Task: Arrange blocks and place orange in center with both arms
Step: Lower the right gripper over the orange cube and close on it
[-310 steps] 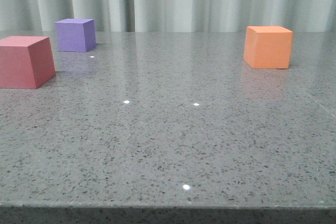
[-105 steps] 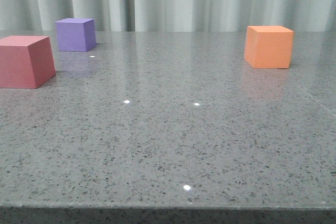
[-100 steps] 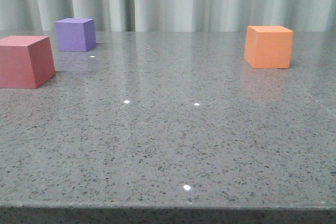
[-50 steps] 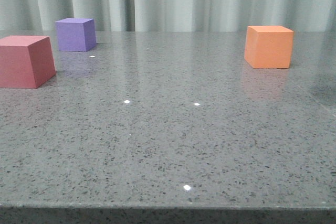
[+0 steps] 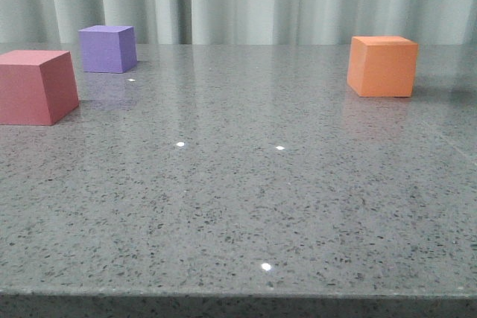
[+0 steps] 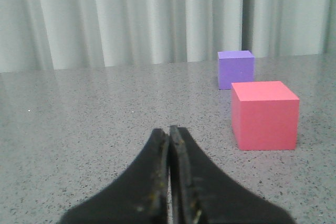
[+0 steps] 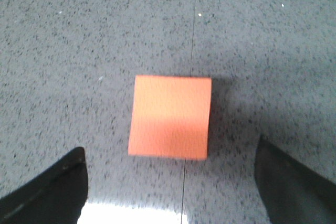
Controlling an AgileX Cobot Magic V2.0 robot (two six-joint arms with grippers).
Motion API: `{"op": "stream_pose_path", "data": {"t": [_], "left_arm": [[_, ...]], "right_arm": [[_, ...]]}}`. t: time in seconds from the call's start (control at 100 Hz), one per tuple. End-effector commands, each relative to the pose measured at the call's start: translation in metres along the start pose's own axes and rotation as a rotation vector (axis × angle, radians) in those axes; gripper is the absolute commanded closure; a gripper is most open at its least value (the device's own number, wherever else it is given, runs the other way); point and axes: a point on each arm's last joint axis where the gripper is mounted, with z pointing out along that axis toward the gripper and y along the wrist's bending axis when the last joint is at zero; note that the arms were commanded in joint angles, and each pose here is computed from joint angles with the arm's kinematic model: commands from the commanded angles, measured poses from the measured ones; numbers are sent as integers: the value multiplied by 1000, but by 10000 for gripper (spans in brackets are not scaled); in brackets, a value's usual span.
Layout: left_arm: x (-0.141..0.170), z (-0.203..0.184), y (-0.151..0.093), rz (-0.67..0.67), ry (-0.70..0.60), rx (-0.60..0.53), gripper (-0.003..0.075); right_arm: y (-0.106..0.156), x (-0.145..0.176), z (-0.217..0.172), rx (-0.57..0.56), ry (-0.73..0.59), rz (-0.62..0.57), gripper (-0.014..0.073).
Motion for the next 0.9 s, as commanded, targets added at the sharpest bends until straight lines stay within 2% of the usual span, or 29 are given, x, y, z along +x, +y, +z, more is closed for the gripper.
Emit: {"op": "stream_pose_path", "data": {"t": [0.0,0.36,0.82,0.89], "left_arm": [[5,-2,-1,-12,-74,3,741],[5,-2,-1,-12,-74,3,741],[5,-2,-1,-12,-74,3,741],[5,-2,-1,-12,-74,3,741]], "right_arm": [[4,-21,-16,-10,-127,-23,-38],[5,-25,27,4,-71,-27,-38],[3,-16,62,21,18,-27,-38],[2,-14,66,25,36,-27,-18]]}}
